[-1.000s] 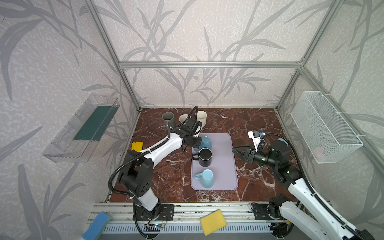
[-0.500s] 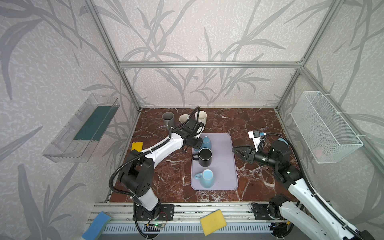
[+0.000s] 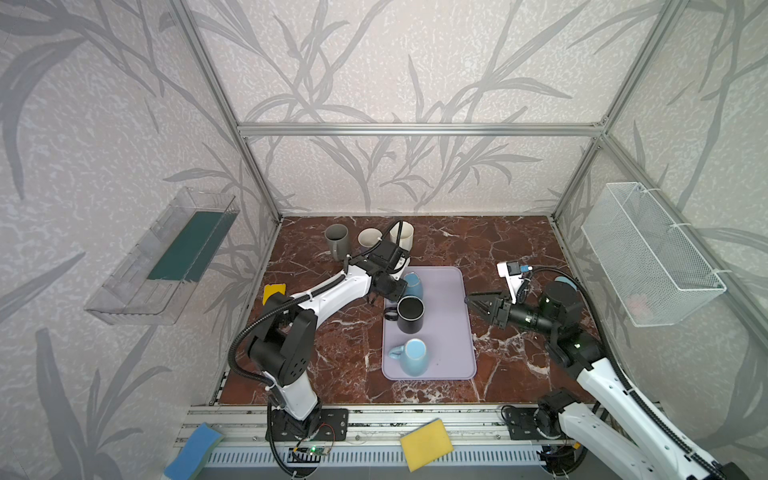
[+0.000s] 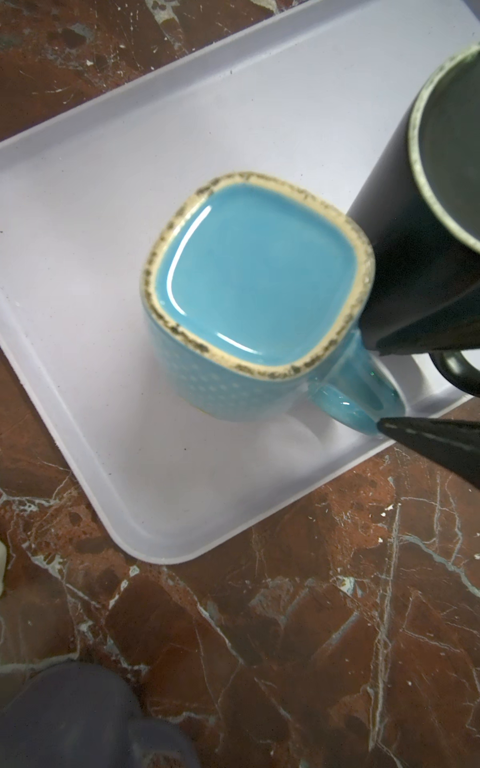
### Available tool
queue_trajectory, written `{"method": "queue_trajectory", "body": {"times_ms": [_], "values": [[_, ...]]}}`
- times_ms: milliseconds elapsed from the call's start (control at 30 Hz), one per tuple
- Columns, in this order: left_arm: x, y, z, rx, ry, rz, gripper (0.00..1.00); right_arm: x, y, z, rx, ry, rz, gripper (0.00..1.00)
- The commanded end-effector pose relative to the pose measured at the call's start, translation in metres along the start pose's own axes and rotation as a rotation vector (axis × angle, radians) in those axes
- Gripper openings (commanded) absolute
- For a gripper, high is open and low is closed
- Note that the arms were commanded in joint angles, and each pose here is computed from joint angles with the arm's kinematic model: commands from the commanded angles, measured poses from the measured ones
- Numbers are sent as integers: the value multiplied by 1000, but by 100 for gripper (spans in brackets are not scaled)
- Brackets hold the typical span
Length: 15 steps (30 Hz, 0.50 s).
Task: Turn the mug right side up
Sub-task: 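Move the left gripper over the upside-down blue dotted mug on the tray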
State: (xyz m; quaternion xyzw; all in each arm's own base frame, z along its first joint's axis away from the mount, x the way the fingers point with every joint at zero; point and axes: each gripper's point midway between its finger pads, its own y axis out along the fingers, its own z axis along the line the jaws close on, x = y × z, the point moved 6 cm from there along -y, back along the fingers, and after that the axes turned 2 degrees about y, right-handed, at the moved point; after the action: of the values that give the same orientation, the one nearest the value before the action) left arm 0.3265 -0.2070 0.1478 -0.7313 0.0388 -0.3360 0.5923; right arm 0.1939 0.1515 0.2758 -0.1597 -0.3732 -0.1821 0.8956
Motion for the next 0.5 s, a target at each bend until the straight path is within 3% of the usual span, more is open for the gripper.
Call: {"method": "queue_trajectory", "body": {"times_ms": [0, 467], "values": [[3, 2, -4, -18, 35, 16, 30, -1, -2, 1, 4, -12, 2, 41], [8, 16, -3, 0, 77, 92, 30, -1, -2, -1, -2, -13, 3, 41]]}}
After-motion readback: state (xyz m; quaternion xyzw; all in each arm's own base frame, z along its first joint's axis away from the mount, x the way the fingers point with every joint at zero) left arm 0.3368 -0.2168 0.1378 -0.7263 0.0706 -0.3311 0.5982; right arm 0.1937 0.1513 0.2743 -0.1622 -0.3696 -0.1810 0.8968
